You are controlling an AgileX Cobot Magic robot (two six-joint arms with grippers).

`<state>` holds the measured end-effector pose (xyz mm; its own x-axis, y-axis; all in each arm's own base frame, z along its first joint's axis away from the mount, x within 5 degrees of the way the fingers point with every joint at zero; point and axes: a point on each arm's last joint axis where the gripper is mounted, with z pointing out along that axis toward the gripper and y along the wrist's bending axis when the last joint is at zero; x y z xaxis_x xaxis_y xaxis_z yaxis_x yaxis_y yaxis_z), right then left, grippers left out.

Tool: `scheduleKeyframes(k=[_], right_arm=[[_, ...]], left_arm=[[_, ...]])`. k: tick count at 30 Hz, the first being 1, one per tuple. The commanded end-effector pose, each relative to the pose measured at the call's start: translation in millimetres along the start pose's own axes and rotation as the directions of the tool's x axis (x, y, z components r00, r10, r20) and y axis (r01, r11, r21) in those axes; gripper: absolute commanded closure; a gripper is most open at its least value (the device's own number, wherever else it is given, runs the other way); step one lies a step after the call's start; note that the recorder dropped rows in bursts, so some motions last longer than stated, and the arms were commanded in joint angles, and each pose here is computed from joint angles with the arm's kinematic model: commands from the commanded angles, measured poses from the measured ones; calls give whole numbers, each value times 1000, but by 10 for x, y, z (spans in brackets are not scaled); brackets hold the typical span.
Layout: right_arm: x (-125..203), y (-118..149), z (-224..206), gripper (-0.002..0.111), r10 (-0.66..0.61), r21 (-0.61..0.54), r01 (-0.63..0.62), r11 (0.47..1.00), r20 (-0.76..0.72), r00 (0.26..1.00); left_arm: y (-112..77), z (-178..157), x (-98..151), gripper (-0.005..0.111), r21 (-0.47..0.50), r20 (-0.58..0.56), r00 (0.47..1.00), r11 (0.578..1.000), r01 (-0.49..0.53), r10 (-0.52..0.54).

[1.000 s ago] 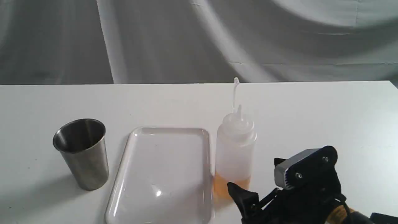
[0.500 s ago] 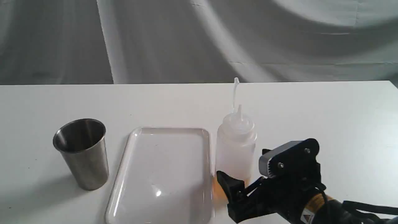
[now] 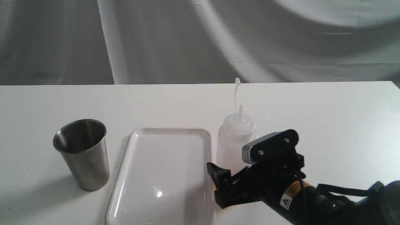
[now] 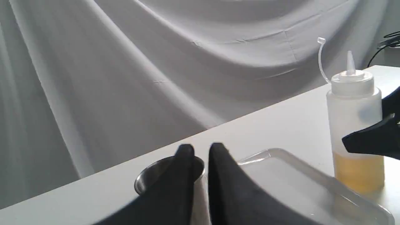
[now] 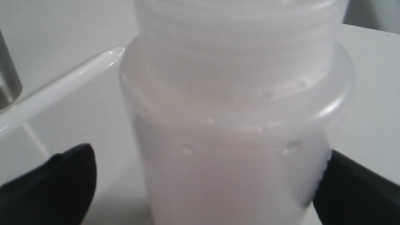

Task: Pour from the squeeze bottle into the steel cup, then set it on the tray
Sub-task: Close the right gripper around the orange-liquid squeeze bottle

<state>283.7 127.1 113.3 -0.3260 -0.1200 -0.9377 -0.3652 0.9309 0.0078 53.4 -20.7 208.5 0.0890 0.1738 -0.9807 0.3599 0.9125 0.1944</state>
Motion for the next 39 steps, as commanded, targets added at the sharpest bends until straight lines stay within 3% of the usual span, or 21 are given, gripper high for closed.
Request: scheduleKeyframes(k=[1, 11, 18, 25, 39], right_arm=[[-1, 7, 14, 17, 2, -1, -2, 1000, -5, 1000], [-1, 1, 14, 22, 8, 5, -8, 1000, -5, 1000], [-1, 1, 14, 46, 8, 5, -8, 1000, -5, 1000], [-1, -4, 14, 60, 12, 11, -12, 1000, -5, 1000], [-490, -4, -274, 60, -106, 11, 105, 994, 37, 994]], left_arm=[[-3, 4, 11, 98, 0, -1, 1000, 1000, 5, -5], [-3, 4, 11, 98, 0, -1, 1000, 1000, 5, -5], [-3, 4, 11, 98, 0, -1, 1000, 1000, 5, -5], [-3, 4, 11, 98, 0, -1, 1000, 1000, 5, -5], [-3, 4, 11, 98, 0, -1, 1000, 1000, 5, -5]])
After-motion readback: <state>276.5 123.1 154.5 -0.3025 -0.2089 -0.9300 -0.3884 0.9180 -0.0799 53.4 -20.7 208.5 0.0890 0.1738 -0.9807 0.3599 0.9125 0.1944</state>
